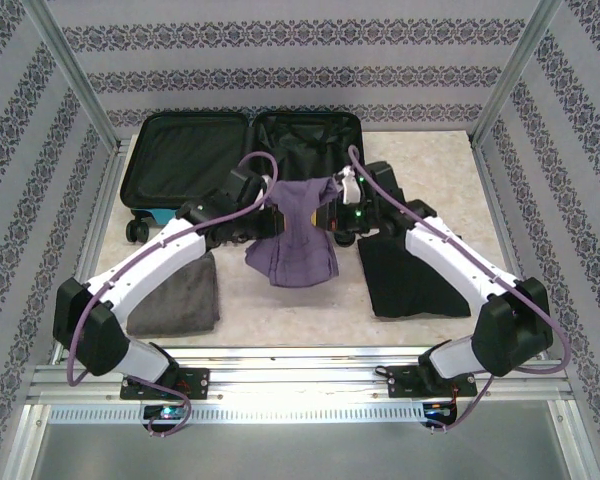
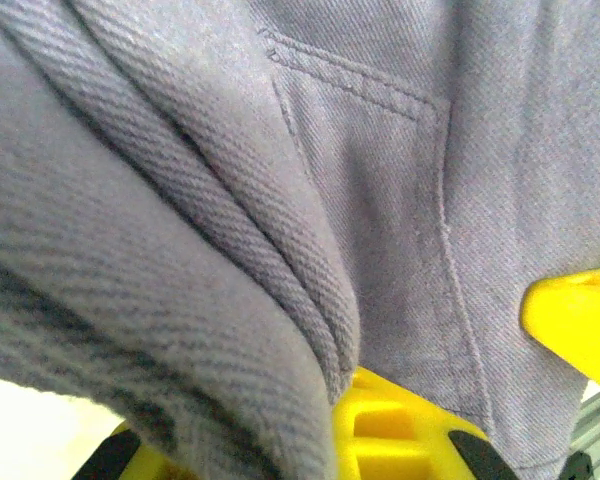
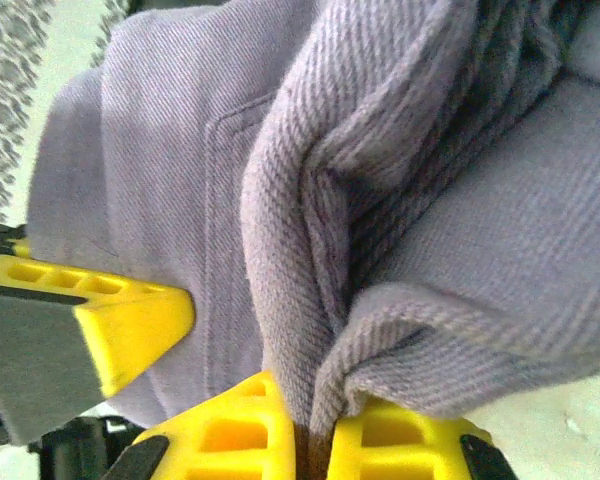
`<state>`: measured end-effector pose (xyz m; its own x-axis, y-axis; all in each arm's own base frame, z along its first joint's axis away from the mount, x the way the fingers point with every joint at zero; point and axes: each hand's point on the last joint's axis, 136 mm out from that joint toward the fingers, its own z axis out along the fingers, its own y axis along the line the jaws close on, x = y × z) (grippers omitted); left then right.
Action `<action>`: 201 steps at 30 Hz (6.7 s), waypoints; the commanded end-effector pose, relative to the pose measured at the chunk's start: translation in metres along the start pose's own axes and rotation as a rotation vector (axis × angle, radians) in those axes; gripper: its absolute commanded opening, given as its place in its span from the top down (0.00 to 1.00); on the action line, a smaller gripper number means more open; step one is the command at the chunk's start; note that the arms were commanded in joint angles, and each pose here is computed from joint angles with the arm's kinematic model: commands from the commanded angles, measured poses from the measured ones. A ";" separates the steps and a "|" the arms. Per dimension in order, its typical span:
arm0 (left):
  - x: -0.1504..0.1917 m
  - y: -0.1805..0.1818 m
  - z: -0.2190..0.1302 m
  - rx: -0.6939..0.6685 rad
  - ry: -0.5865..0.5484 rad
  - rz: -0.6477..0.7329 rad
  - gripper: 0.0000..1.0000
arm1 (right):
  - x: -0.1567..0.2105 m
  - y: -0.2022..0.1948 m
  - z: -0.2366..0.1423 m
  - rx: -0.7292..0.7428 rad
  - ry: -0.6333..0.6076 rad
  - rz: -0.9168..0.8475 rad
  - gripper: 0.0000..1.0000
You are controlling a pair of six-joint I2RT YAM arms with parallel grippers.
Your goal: Pack the luggage
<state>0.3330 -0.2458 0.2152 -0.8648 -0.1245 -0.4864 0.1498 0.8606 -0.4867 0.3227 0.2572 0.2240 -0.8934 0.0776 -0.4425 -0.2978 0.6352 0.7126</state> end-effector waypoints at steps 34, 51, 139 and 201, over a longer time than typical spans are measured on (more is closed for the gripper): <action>-0.236 0.075 0.141 0.081 -0.253 -0.116 0.38 | -0.232 -0.130 0.067 0.141 -0.133 0.047 0.68; -0.246 0.068 0.100 0.089 -0.259 -0.091 0.27 | -0.235 -0.146 0.017 0.309 -0.173 -0.026 0.40; 0.049 -0.160 0.246 0.160 0.280 0.294 0.11 | 0.137 -0.340 -0.257 1.028 -0.465 0.894 0.04; 0.123 -0.178 0.297 0.167 0.349 0.280 0.57 | 0.104 -0.293 -0.116 0.504 -0.189 0.679 0.45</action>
<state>0.3705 -0.5396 0.0391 -0.8858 0.2519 -0.3897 0.4231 0.7832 -0.4557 0.2721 -0.0239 0.0298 -0.7118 0.6900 -0.1313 0.5584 0.6693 0.4901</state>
